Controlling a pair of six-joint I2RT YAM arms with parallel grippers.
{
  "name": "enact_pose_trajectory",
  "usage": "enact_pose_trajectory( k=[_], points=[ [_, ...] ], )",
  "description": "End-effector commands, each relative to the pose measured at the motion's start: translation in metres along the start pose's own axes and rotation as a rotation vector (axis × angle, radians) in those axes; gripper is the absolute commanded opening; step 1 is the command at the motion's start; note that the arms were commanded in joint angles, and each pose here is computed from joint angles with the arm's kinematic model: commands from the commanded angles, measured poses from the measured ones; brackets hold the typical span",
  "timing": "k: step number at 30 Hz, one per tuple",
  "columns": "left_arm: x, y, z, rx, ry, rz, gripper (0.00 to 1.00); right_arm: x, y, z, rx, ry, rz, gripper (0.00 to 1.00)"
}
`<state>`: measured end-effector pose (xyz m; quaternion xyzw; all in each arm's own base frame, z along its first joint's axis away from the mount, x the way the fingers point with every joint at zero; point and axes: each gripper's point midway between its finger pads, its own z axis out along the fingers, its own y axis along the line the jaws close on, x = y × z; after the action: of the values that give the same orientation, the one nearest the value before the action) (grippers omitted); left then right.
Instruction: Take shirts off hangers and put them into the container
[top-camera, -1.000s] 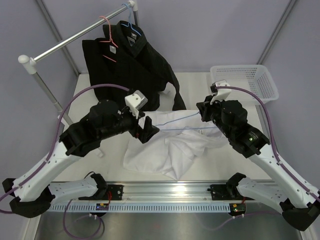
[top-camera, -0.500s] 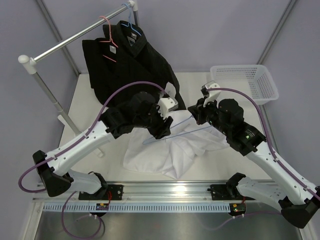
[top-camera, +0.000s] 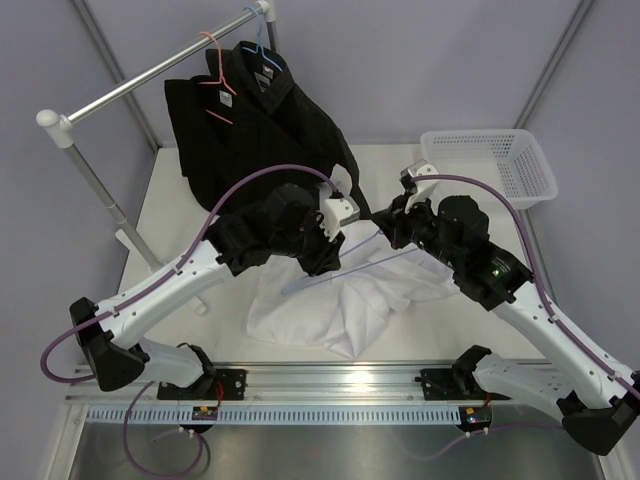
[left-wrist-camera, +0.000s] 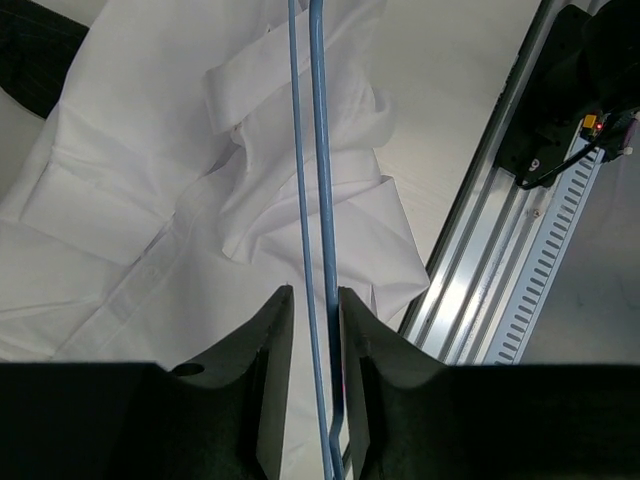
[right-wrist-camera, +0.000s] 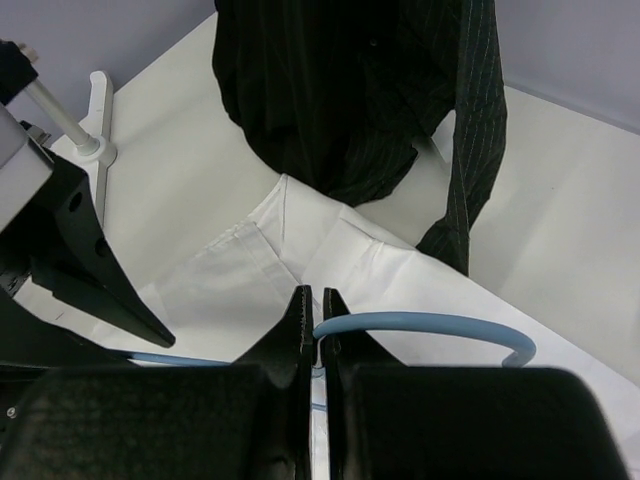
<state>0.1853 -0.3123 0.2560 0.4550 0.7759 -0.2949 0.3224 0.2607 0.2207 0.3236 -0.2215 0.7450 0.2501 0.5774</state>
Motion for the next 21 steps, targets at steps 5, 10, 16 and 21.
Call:
enact_pose_trajectory(
  k=[5,10,16,21],
  points=[
    [-0.005,-0.007,-0.004,0.031,-0.033,0.008,0.04,-0.041,0.01,-0.014,-0.035,-0.128,-0.014,0.0],
    [-0.002,-0.005,-0.014,0.005,-0.05,0.004,0.0,-0.04,0.011,-0.021,-0.038,-0.137,-0.002,0.08],
    [0.003,0.007,-0.035,-0.113,-0.096,-0.042,0.0,-0.038,0.016,-0.042,-0.068,-0.139,0.02,0.86],
    [0.018,0.01,-0.052,-0.168,-0.124,-0.092,0.0,-0.027,0.021,-0.067,-0.088,-0.097,0.041,0.99]
  ],
)
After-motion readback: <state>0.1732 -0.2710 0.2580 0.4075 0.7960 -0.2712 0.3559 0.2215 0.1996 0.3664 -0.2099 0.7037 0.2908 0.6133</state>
